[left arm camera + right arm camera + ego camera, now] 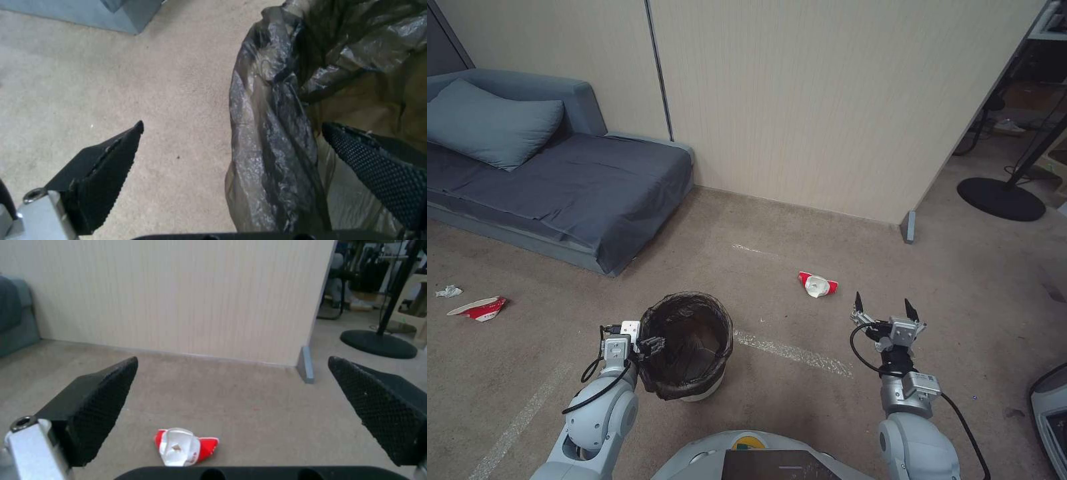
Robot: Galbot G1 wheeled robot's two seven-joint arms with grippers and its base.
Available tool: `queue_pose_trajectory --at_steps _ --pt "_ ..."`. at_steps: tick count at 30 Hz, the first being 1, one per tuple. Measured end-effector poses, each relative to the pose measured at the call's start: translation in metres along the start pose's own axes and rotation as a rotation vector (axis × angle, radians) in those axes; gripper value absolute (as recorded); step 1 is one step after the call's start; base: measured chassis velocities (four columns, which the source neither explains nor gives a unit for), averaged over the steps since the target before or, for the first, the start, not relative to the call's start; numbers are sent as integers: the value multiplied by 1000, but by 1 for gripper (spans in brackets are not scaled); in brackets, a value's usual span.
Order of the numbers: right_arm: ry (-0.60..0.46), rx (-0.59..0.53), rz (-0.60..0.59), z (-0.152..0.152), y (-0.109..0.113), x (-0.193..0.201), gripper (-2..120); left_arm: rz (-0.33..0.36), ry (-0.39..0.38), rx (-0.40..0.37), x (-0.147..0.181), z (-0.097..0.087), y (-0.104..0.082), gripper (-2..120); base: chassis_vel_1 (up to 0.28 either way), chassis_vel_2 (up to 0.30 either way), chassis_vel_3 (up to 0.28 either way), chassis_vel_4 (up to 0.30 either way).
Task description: Pick up the trash bin, then pick up the garbage from the floor and place it into the trash bin.
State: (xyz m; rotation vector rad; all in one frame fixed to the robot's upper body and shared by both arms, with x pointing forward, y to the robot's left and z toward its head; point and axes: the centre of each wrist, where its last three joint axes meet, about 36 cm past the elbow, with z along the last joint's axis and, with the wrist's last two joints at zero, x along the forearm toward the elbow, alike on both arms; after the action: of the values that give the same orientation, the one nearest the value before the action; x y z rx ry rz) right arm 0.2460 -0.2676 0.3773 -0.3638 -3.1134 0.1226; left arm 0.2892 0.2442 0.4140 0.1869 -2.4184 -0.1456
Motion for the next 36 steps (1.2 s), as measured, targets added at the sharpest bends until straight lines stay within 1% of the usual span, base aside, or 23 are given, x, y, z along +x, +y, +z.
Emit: queue_pose_trajectory --at_steps 9,28,29,31,33,34,35,36 --pt "4 -1 -6 5 1 0 100 41 24 61 -8 1 1 100 0 0 0 0" --pt "5 -3 -9 8 1 -1 100 61 45 88 -22 3 -4 99 0 0 0 0" --pt "5 -3 -9 8 1 -1 100 61 45 88 -22 3 -4 94 0 0 0 0" --pt "5 -2 -10 8 2 -1 100 61 45 88 -22 3 -4 92 0 0 0 0" --pt "5 -1 -10 8 2 0 100 64 42 87 -21 3 -5 82 0 0 0 0" --pt "5 -1 -10 8 2 0 100 64 42 87 -21 3 -5 82 0 0 0 0" --pt "5 -1 -11 8 2 0 100 66 41 86 -21 2 -5 78 0 0 0 0" --pt "5 0 -11 8 2 -1 100 67 39 85 -20 2 -5 72 0 0 0 0"
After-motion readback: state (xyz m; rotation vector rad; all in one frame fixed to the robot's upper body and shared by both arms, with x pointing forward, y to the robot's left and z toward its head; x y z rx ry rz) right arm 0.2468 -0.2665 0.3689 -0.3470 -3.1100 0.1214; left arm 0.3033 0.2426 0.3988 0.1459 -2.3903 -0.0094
